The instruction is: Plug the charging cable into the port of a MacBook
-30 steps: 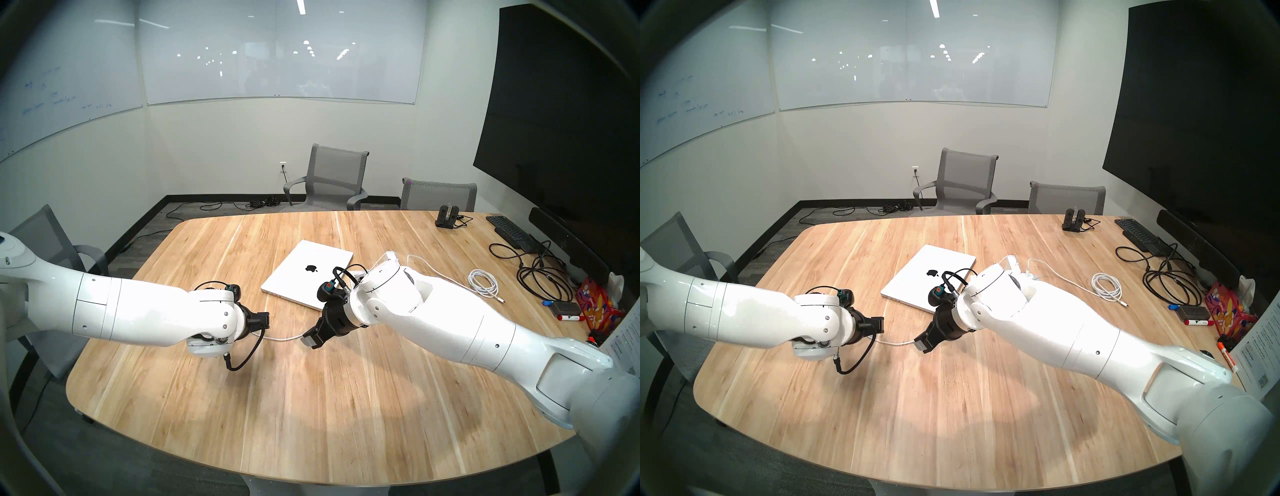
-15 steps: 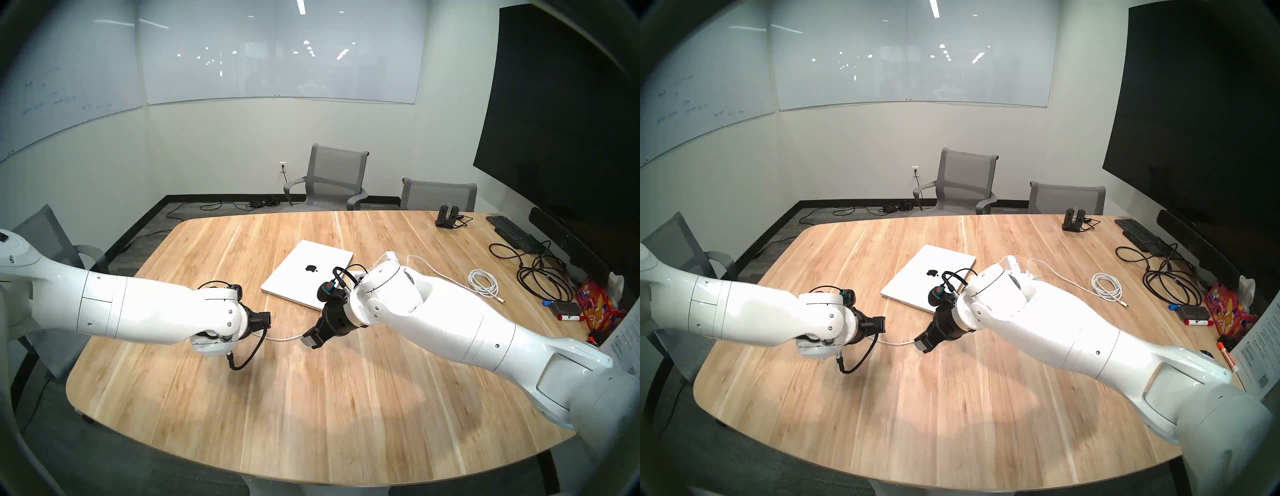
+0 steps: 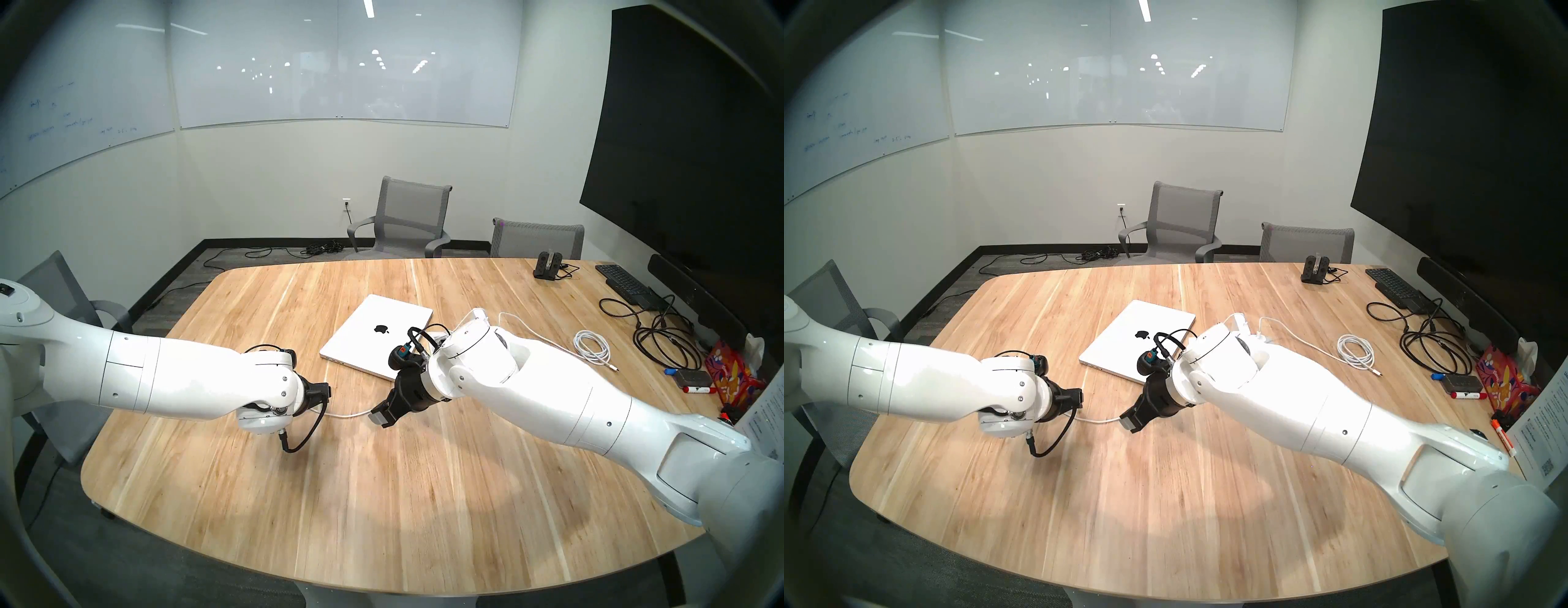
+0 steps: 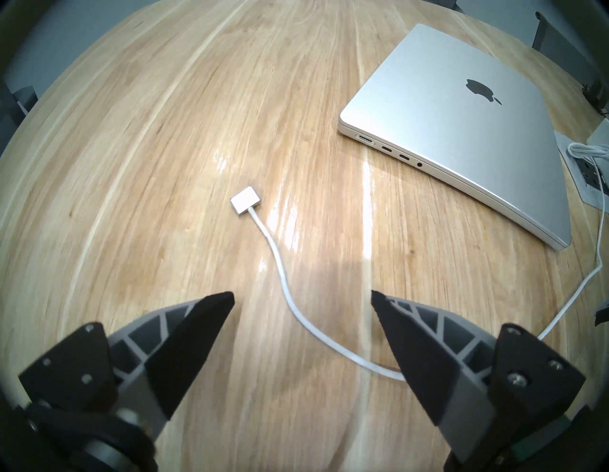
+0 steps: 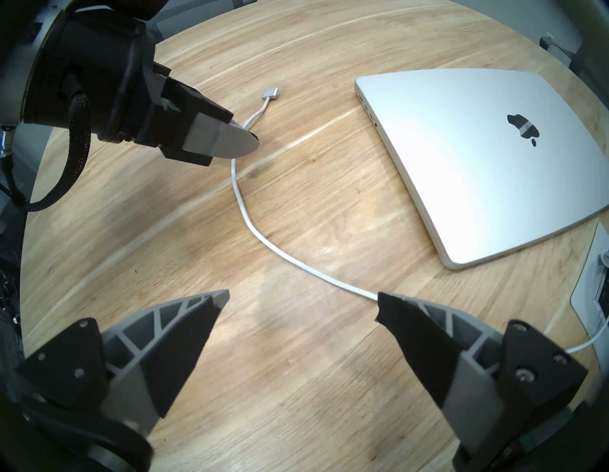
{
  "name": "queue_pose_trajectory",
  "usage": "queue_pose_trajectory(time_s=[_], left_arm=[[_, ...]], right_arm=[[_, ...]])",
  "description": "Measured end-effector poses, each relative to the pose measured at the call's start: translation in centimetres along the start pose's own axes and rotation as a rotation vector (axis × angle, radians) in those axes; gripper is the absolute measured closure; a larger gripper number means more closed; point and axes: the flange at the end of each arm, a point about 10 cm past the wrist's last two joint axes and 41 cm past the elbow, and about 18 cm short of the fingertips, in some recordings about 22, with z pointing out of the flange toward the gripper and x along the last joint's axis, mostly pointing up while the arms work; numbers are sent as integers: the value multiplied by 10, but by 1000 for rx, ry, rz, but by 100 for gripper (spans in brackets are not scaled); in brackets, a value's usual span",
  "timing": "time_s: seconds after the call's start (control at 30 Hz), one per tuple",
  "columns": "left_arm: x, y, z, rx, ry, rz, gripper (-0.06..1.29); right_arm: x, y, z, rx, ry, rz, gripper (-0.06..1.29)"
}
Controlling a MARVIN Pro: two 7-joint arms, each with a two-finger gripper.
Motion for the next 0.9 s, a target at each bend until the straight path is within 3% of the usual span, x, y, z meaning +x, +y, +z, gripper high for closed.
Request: queue_pose_trajectory(time_s=[0.33,0.53,0.8,0.9], left_arm=[[3,-2,6,23,-14,0,12],[6,-3,9,31,-21,-2,30],[10,-5,15,31,-30,-4,31],[12,-5,17,31,-32,-4,44]], right_arm=[[0,0,0,0,0,0,2],[0,0,0,0,0,0,2],[0,0,0,0,0,0,2],[0,0,0,0,0,0,2]])
